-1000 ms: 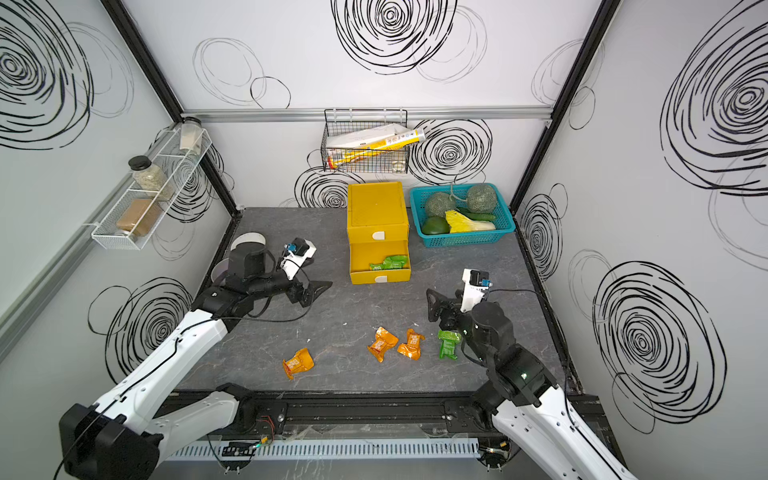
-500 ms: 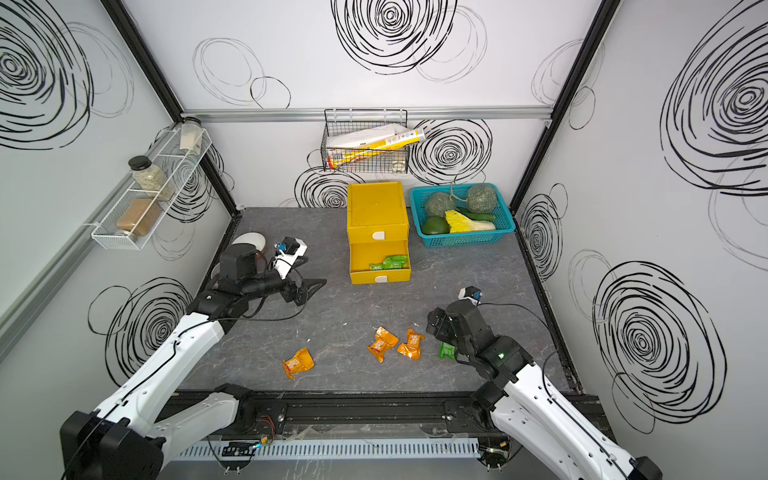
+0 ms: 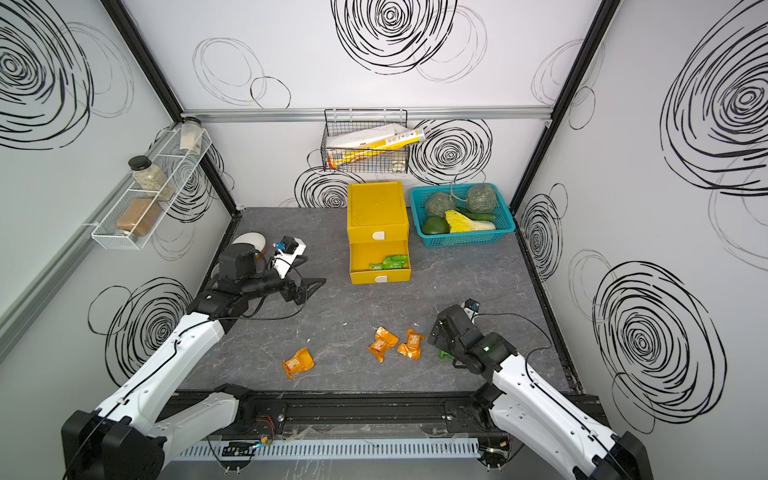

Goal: Place the cookies into the drawer by color
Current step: Pick up the cookie at the center of the board.

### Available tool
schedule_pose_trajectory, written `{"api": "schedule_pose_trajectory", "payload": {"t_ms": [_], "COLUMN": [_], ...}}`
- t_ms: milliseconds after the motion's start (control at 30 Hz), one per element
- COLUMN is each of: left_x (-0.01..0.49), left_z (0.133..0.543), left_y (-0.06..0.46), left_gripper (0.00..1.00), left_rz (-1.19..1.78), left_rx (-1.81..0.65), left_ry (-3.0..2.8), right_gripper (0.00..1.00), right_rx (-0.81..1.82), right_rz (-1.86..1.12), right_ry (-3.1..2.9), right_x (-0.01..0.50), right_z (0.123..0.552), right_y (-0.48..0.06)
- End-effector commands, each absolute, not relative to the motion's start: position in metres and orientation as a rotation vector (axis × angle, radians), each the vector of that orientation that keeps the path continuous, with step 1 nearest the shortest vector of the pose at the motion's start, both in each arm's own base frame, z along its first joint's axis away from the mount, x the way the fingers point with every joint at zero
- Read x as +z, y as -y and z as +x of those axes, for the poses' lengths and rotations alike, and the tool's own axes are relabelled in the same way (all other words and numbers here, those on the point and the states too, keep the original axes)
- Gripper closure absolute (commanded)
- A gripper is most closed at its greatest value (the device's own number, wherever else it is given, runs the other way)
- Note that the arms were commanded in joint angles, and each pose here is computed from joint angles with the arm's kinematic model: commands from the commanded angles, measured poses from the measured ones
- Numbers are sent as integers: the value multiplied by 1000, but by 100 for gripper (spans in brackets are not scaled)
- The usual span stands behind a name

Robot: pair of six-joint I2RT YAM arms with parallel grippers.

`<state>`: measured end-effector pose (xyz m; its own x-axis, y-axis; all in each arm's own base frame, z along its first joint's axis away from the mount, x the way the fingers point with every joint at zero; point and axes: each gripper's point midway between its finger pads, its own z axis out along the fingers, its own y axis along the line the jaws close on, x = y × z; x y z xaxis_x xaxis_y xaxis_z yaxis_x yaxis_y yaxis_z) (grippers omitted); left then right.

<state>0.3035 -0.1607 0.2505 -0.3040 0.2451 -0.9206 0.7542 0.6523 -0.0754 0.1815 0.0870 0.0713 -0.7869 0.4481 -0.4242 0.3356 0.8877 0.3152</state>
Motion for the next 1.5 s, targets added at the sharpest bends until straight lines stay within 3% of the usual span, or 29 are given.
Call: {"api": "schedule_pose_trajectory", "payload": {"t_ms": [0,700,1100,1367,1467], "left_x": [255,249,249,250,250], "left_z": [306,308,311,309,308], "left_y": [161,162,160,160,160], "left_gripper": [1,1,1,1,1], "left_rz": [795,801,788,791,792], "left_rx": [-638,-643,-627,-626,-632], "left_ry": [-1823,-1834,-1846,-1836,-1836], "right_gripper": [11,17,36,57,59], "right_rx": [284,60,0,-10,3], "right_rz": [624,542,488,466,450], "right_ry": [-2529,-2593,-2559,-2545,-2545], "right_x": [63,22,17,18,22], "right_z": [183,167,174,178,181], "right_y": [-83,-81,-76,-77,-81]}}
